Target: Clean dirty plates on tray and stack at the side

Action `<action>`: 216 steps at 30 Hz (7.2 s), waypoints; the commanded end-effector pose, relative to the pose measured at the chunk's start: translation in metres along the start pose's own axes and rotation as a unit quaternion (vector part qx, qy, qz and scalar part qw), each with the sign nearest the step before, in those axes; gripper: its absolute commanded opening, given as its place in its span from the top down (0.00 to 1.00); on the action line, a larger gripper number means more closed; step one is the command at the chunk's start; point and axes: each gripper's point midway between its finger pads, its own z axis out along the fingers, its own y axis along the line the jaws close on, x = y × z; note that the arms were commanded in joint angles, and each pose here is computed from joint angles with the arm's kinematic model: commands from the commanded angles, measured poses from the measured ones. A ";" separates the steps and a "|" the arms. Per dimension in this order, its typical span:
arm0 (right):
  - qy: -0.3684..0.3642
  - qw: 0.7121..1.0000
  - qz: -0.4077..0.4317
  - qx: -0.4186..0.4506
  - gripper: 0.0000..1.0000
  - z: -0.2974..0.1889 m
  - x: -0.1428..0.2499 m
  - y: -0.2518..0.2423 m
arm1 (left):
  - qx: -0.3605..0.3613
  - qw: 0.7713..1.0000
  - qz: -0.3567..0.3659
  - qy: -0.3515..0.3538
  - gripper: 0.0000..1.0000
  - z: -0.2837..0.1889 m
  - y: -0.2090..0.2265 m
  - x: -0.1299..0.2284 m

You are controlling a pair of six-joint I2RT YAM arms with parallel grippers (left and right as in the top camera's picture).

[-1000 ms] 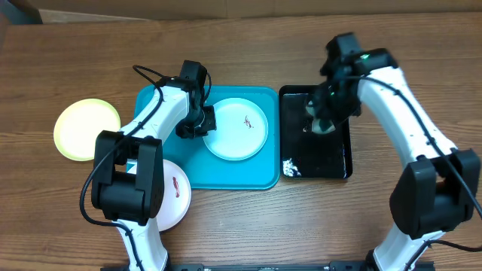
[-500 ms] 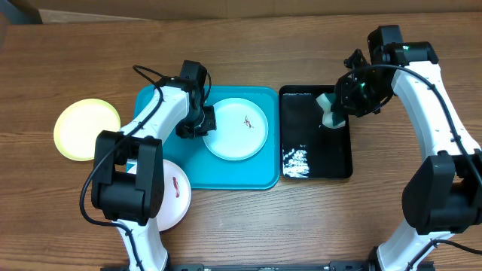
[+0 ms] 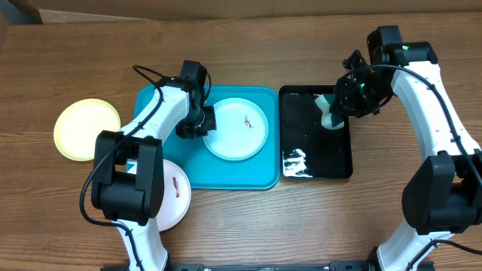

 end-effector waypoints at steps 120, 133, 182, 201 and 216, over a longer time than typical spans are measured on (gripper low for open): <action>-0.030 0.986 -0.161 0.014 0.96 0.234 0.036 0.138 | -0.012 1.000 0.002 -0.010 0.96 0.001 0.006 -0.008; 0.009 0.984 -0.168 -0.054 0.96 0.233 0.058 0.174 | -0.012 1.000 0.003 -0.012 0.96 0.001 0.006 -0.009; -0.068 0.994 0.002 0.091 0.60 0.084 0.001 -0.029 | -0.011 1.000 0.004 -0.013 0.96 0.001 0.005 -0.010; -0.150 0.982 0.077 0.090 0.19 -0.049 -0.057 -0.036 | -0.012 1.000 0.016 -0.009 0.92 0.007 -0.003 -0.003; -0.166 0.963 0.184 0.106 0.00 -0.082 -0.051 -0.121 | -0.047 0.999 0.008 -0.011 0.96 -0.008 0.017 -0.011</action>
